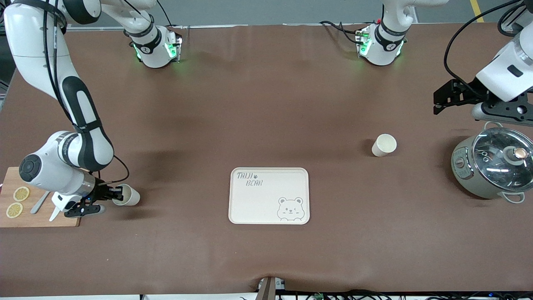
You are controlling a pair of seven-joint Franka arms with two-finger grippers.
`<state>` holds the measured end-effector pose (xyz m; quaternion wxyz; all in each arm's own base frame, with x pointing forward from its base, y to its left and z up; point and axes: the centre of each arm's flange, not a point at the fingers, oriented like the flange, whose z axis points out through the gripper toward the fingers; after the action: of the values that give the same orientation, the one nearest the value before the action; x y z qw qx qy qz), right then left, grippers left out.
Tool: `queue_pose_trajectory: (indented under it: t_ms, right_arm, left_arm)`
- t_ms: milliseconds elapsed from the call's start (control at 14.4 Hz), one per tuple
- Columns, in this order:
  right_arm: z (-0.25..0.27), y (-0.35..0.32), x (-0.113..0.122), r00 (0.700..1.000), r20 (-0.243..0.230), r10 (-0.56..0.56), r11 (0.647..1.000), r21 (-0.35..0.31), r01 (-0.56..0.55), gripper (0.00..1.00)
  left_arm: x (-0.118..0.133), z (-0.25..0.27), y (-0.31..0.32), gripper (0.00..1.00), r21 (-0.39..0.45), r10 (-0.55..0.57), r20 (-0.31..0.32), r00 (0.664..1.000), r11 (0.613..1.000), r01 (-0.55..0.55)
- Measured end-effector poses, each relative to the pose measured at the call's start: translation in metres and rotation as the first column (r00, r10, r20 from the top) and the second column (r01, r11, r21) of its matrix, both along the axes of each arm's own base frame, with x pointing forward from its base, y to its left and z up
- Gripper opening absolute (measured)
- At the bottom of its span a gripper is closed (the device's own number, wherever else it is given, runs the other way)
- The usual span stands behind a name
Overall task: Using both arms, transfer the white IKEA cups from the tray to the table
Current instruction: 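Lower the cup beside the cutting board with the right gripper while the left gripper lifts, then open the right gripper and lift it away from the cup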
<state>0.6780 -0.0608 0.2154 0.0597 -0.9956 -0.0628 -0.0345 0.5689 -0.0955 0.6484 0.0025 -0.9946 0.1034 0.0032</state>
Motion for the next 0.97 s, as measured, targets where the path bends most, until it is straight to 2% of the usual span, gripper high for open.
queue_pose_trajectory:
  t_ms: [208,346,485,970]
  right_arm:
    - [-0.0002,0.0001,0.0,1.0,0.0,0.0,1.0,0.0,0.0,0.05]
    - [-0.0001,0.0001,0.0,1.0,0.0,0.0,1.0,0.0,0.0,0.09]
    - [-0.0001,0.0001,0.0001,1.0,0.001,0.0,1.0,0.0,0.0,0.25]
    - [0.0003,0.0,0.0004,1.0,0.004,0.0,1.0,-0.001,0.0,0.94]
  left_arm:
    - [-0.0002,-0.0025,0.0001,1.0,0.002,-0.001,-0.013,1.0,1.0,0.001]
    - [-0.0004,-0.0027,0.0002,1.0,0.003,-0.001,-0.015,1.0,1.0,0.001]
    - [-0.0005,-0.0027,0.0002,1.0,0.003,-0.001,-0.015,1.0,1.0,0.001]
    - [-0.0003,-0.0027,0.0012,1.0,0.003,0.001,-0.015,1.0,1.0,-0.001]
